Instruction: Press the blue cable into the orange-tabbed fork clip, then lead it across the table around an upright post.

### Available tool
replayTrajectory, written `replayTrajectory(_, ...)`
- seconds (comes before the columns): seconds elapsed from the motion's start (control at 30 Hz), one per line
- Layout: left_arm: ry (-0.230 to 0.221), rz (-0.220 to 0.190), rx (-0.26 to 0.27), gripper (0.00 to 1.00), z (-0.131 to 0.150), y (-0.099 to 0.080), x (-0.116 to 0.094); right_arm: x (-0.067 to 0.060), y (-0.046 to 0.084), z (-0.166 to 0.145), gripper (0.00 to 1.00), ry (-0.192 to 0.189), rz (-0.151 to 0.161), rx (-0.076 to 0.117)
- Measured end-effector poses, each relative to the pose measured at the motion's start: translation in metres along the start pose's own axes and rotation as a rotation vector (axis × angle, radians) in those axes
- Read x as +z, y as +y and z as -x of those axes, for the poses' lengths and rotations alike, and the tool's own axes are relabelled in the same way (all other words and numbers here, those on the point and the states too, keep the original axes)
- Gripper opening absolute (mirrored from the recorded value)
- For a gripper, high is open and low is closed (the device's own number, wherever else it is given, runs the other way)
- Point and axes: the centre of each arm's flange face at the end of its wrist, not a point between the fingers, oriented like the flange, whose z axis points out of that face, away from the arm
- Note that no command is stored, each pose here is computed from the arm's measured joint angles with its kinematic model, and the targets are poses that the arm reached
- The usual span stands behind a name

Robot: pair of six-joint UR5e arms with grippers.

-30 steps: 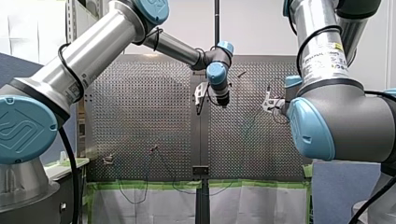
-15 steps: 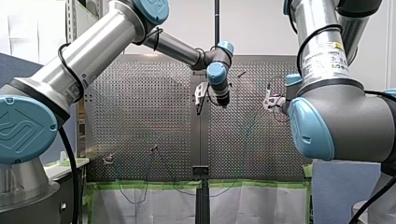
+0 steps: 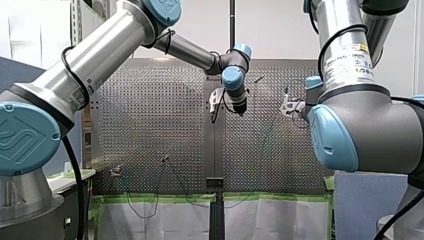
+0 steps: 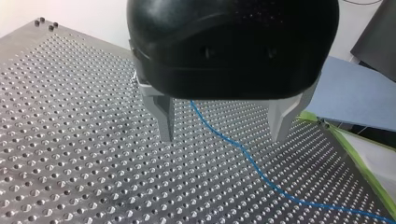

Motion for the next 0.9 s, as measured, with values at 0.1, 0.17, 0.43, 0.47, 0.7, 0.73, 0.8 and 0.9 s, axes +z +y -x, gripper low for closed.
replayTrajectory(0.1, 0.0, -0.002, 0.001, 1.0, 0.0, -0.001, -0.001, 0.0, -0.002, -0.003, 0.0, 0.005, -0.003, -0.005)
replayTrajectory(0.17, 0.001, -0.002, 0.002, 1.0, -0.001, -0.001, -0.001, 0.001, -0.003, -0.004, 0.0, 0.007, -0.004, -0.007)
replayTrajectory(0.43, 0.0, -0.004, -0.001, 1.0, -0.001, -0.002, -0.002, 0.002, -0.007, -0.013, 0.0, 0.02, -0.013, -0.01)
replayTrajectory(0.47, 0.0, -0.005, -0.003, 1.0, -0.001, -0.003, -0.002, 0.002, -0.007, -0.015, 0.0, 0.022, -0.015, -0.01)
replayTrajectory(0.7, 0.009, -0.029, -0.043, 1.0, 0.0, -0.006, -0.004, 0.001, -0.014, -0.021, 0.0, 0.02, -0.028, -0.013)
replayTrajectory(0.73, 0.011, -0.034, -0.05, 1.0, 0.002, -0.007, -0.004, 0.001, -0.014, -0.022, 0.0, 0.017, -0.03, -0.015)
replayTrajectory(0.8, 0.017, -0.049, -0.067, 1.0, 0.007, -0.008, -0.005, 0.0, -0.016, -0.024, 0.0, 0.012, -0.034, -0.019)
replayTrajectory(0.9, 0.025, -0.073, -0.092, 1.0, 0.015, -0.012, -0.008, -0.001, -0.018, -0.026, 0.0, 0.003, -0.043, -0.027)
